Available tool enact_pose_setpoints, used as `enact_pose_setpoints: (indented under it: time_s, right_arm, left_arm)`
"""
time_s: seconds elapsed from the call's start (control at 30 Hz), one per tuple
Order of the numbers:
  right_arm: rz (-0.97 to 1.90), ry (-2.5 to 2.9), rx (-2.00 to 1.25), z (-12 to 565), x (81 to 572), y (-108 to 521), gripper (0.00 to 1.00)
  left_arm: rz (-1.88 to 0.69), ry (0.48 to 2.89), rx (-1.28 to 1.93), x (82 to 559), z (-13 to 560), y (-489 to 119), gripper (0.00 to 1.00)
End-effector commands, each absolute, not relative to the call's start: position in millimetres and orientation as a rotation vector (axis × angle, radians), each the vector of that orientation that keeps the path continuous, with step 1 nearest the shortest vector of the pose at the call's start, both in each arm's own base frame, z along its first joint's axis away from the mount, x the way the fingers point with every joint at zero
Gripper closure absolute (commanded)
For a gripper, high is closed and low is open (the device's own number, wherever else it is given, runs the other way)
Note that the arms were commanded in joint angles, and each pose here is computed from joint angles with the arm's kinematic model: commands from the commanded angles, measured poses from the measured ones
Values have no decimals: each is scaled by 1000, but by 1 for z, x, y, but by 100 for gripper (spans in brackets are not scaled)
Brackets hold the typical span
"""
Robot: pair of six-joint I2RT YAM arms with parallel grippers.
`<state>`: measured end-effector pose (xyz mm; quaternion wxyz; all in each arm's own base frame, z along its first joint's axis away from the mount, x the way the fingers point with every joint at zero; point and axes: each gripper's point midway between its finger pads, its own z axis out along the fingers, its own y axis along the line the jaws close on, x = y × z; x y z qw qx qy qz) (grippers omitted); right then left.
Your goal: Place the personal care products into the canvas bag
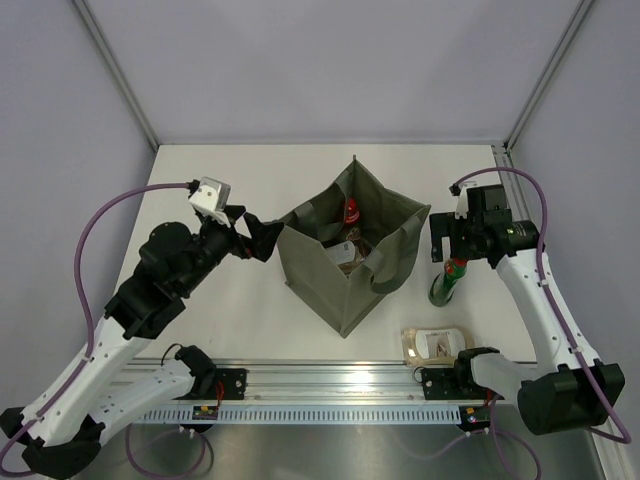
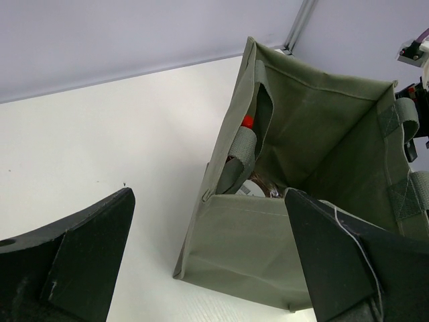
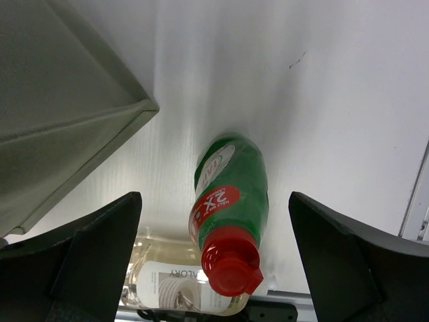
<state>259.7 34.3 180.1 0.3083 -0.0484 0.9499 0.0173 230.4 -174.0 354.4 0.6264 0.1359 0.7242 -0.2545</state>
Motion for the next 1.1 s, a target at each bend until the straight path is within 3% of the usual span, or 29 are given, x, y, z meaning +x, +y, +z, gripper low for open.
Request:
enact_pose_setpoints:
  time_s: [0.0,0.4,0.77,1.07]
  right_arm:
    - [31,2538,-17,183,261,31,1]
    - [72,2728,274,169,259,20,0]
    - [369,2918,481,140,241,41,1]
    - [526,2962,563,131,246,48,20]
  left_arm:
    - [-576,1617,268,234,363,-169,1]
    - [-547,1610,257,231,367,-160,1]
    - [-527,1622,245,232,367,-156,1]
    - [-519,1633,252,238,368,-161,1]
